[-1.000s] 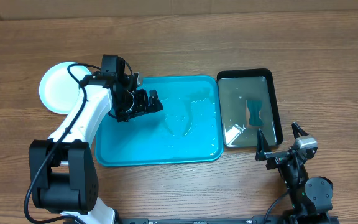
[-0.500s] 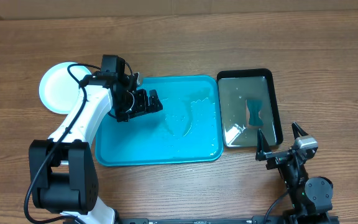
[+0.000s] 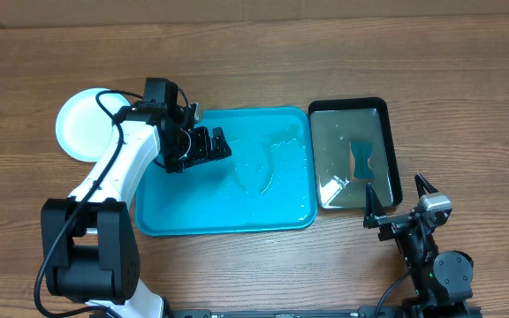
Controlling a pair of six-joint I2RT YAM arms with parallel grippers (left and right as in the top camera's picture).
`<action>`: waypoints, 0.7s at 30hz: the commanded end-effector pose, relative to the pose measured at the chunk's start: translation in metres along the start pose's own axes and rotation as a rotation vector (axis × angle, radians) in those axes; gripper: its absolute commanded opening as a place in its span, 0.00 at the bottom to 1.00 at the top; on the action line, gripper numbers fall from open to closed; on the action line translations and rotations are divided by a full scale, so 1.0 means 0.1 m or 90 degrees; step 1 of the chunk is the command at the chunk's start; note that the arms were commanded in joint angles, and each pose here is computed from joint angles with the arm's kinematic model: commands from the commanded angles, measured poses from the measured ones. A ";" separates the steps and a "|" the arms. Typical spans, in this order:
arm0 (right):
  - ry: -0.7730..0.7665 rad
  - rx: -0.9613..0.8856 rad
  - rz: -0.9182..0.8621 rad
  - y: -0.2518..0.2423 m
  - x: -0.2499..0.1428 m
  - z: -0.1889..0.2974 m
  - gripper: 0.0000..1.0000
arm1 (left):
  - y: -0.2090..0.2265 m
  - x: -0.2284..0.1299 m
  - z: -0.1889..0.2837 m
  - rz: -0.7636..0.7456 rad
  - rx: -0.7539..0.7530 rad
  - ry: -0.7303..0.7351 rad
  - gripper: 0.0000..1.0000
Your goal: Clean dirty plates on tray and stack at the side
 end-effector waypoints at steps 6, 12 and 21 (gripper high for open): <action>0.000 0.001 -0.004 -0.01 -0.02 0.00 1.00 | -0.25 -0.01 0.41 -0.056 -0.002 -0.080 1.00; 0.000 0.001 -0.004 -0.01 -0.02 0.00 1.00 | -0.61 -0.19 1.20 -0.127 -0.003 -0.239 1.00; 0.000 0.001 -0.004 -0.01 -0.02 0.00 1.00 | -1.01 -0.95 2.34 -0.225 0.053 -0.514 1.00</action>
Point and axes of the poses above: each gripper's point midway between its finger pads, its own z axis back along the fingers, its own y axis along the line the jaws close on, x = y × z, the point moved 9 cm from there along z, back along the fingers, and after that the axes turned 14 degrees about -z, right-handed, at the moved point
